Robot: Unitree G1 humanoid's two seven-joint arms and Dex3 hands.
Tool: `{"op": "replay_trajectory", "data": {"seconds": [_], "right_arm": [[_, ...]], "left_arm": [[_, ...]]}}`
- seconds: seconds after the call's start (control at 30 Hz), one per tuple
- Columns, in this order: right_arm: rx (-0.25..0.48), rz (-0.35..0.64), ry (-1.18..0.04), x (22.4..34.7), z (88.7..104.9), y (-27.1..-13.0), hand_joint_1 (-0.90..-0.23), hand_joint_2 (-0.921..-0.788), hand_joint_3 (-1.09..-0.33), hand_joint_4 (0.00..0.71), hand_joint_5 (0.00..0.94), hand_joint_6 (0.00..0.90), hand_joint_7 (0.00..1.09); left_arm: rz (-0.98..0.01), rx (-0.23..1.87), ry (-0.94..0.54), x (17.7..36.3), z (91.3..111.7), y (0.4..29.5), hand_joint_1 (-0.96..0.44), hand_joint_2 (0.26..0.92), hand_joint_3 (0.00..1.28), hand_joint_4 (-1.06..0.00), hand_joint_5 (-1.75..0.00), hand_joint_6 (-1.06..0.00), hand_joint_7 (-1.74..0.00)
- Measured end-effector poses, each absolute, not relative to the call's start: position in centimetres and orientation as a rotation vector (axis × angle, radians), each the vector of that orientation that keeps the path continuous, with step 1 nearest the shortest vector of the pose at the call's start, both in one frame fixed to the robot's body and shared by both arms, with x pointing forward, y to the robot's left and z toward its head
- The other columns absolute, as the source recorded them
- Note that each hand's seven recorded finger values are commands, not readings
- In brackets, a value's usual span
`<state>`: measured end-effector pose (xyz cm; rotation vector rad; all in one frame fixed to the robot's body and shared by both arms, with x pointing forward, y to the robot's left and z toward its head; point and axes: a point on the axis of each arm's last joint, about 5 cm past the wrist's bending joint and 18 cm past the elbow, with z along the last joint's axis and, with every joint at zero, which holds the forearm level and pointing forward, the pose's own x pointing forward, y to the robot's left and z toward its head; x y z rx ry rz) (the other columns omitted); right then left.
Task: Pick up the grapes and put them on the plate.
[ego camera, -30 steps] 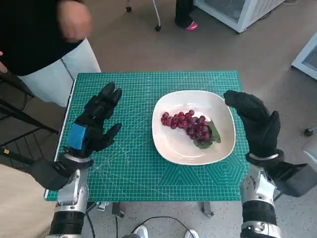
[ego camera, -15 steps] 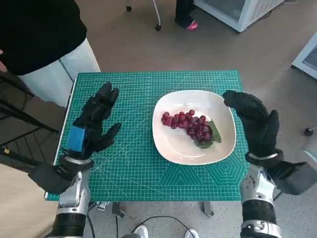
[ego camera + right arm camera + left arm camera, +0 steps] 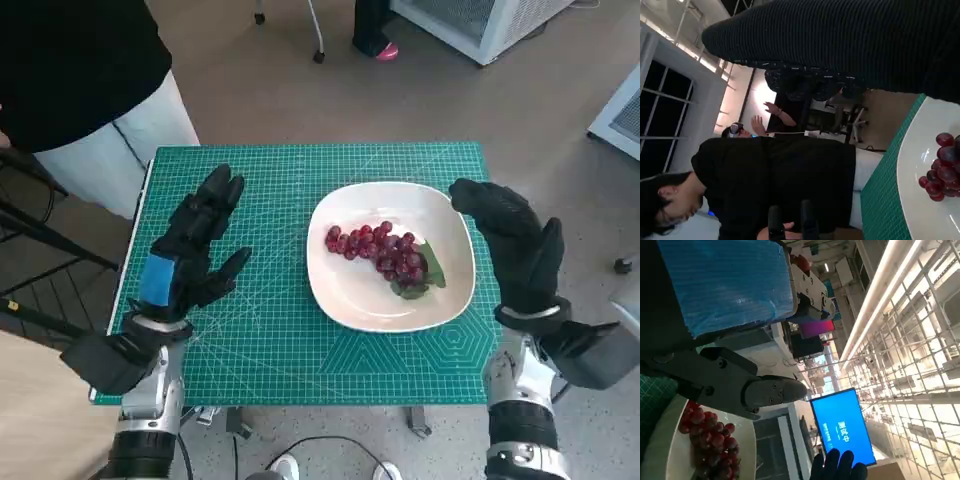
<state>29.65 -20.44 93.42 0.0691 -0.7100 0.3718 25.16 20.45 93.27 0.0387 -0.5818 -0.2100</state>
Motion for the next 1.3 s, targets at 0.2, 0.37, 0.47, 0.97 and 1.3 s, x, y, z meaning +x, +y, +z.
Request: {"op": "replay_trajectory", "data": {"seconds": [0.2, 0.37, 0.47, 0.97, 1.3], "right_arm": [[0.07, 0.371, -0.707, 29.65, 93.37, -20.47, -0.381, -0.921, -0.518, 0.551, 0.002, 0.506, 0.01], [0.071, 0.37, -0.704, 29.65, 93.29, -20.48, -0.379, -0.921, -0.518, 0.552, 0.002, 0.506, 0.01], [0.07, 0.369, -0.703, 29.64, 93.24, -20.48, -0.379, -0.921, -0.518, 0.552, 0.002, 0.505, 0.01], [0.063, 0.365, -0.705, 29.57, 93.08, -20.57, -0.381, -0.921, -0.518, 0.552, 0.001, 0.505, 0.0], [0.06, 0.365, -0.709, 29.56, 93.09, -20.58, -0.385, -0.921, -0.518, 0.552, 0.001, 0.505, 0.0]], "left_arm": [[-0.211, 0.047, -0.582, 25.17, 93.34, 20.62, -0.27, 0.921, 0.4, -0.32, 0.0, -0.35, -0.06], [-0.211, 0.049, -0.583, 25.19, 93.39, 20.66, -0.27, 0.921, 0.4, -0.32, 0.0, -0.35, -0.06], [-0.211, 0.049, -0.583, 25.19, 93.4, 20.66, -0.26, 0.921, 0.4, -0.32, 0.0, -0.35, -0.06], [-0.213, 0.054, -0.583, 25.18, 93.42, 20.76, -0.26, 0.921, 0.4, -0.32, 0.0, -0.36, -0.07], [-0.208, 0.055, -0.578, 24.95, 93.25, 20.82, -0.26, 0.921, 0.4, -0.33, -0.01, -0.36, -0.07]]}}
